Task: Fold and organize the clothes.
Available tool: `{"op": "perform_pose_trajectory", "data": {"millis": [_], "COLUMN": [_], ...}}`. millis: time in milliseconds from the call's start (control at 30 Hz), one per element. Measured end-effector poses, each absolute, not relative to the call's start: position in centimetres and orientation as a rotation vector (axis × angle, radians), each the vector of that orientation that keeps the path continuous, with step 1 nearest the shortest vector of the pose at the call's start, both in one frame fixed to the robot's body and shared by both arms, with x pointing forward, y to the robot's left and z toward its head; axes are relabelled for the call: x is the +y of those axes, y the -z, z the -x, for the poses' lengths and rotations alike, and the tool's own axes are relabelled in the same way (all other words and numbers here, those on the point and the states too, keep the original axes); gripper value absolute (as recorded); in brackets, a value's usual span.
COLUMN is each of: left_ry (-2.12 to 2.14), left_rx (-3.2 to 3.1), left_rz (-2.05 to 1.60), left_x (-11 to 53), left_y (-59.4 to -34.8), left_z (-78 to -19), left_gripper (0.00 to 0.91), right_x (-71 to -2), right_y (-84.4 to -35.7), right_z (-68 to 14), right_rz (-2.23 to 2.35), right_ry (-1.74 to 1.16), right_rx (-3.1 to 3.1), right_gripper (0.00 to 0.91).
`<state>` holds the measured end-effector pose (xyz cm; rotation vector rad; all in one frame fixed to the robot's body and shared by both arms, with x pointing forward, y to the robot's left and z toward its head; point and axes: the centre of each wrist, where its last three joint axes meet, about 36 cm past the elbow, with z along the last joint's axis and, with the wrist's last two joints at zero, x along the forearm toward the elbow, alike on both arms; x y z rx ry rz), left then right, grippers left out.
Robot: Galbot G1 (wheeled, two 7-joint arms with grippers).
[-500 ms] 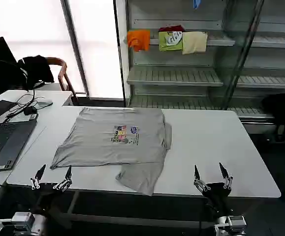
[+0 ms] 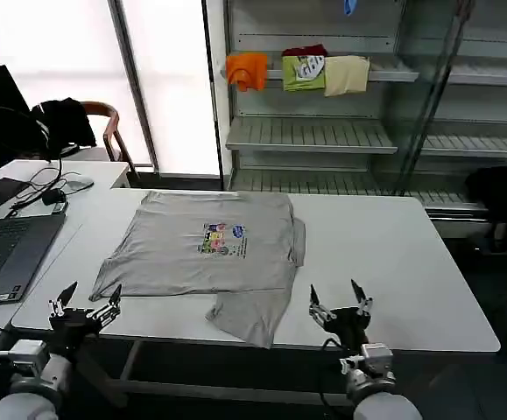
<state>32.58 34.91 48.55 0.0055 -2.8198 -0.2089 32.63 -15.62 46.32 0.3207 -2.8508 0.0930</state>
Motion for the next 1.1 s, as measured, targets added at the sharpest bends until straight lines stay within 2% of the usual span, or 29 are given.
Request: {"op": "perform_pose_trajectory", "data": {"millis": [467,1100], "left_ry": [0.172,0.076], "left_rx": [-2.71,-2.645], "left_rz": [0.038,-0.028], "left_x": [37.6,41.1], "left_y": [-47.8,-45.4], "left_z": [-35.9,-40.0], "left_gripper": [0.907,0.907], "right_x": [-13.6,-12.6], "right_y": [-45.4,-44.2], "right_z": [-33.5,-34.9], "right_rz": [-0.405,-0.439], "right_ry": [-0.041,-0.035], "right_rx": [-2.728,-2.67], "right_gripper": [0.907,0.907]}}
